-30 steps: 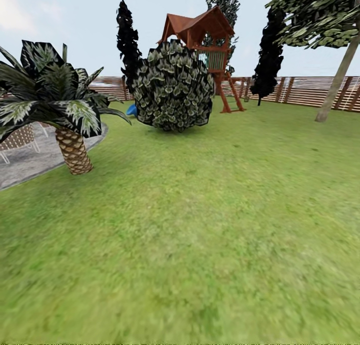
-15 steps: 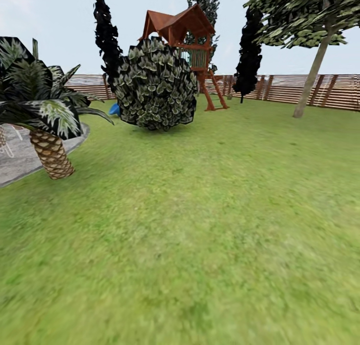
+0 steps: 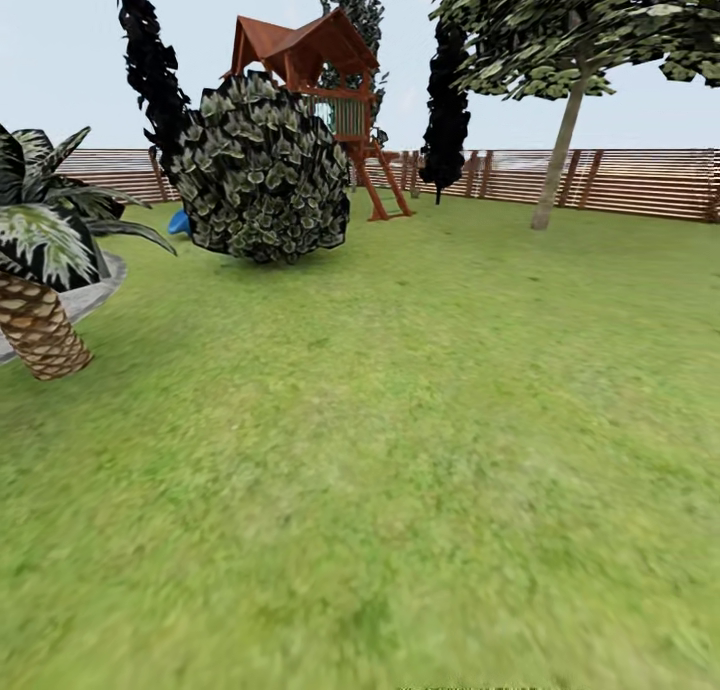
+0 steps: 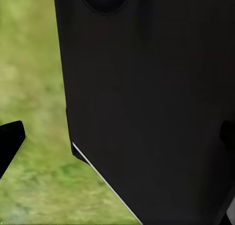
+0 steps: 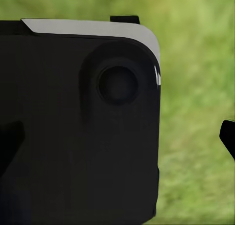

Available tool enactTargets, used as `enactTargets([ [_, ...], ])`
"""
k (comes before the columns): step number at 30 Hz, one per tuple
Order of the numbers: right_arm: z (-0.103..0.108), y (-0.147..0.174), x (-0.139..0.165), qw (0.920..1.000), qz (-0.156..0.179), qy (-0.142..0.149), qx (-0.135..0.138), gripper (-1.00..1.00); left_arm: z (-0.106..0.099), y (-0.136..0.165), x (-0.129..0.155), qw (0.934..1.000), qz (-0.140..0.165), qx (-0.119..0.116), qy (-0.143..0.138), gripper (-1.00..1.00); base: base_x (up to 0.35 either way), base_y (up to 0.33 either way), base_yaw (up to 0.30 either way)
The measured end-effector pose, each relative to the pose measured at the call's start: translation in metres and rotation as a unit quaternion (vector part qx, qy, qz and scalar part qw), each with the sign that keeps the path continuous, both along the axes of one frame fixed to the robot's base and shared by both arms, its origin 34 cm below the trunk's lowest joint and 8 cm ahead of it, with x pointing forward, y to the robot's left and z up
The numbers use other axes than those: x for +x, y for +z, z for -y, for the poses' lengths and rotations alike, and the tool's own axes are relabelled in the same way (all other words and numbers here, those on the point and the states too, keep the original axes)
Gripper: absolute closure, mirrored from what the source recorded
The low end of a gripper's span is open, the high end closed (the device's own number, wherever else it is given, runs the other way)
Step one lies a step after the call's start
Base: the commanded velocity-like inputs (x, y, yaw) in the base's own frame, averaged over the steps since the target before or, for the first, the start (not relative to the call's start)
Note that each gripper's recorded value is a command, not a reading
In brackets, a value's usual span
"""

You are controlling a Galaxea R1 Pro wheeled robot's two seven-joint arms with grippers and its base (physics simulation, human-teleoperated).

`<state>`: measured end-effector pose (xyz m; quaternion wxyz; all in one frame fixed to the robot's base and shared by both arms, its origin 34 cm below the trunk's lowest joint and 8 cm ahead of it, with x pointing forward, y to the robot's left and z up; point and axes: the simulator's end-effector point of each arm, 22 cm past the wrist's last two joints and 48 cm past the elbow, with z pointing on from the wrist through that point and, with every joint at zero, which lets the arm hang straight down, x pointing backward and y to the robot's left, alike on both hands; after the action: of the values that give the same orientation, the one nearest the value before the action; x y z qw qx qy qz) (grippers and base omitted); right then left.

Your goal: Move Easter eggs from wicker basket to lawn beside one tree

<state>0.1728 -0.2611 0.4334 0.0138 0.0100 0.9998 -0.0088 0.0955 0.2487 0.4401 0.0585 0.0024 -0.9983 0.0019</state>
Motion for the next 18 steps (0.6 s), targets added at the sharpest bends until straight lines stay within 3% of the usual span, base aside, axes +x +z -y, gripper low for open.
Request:
enactTargets([
  [12, -0.0010, 0.0000, -0.0003, 1.0000, 0.000, 0.000, 0.001, -1.00, -0.0007, 0.0001, -0.0007, 1.0000, -0.001, 0.000, 0.000, -1.00, 0.000, 0.000, -0.273],
  [18, -0.0020, -0.0003, -0.0033, 1.0000, -0.005, 0.000, 0.001, -1.00, -0.0005, 0.0004, -0.0035, 1.0000, -0.004, 0.000, 0.000, -1.00, 0.000, 0.000, -0.129],
])
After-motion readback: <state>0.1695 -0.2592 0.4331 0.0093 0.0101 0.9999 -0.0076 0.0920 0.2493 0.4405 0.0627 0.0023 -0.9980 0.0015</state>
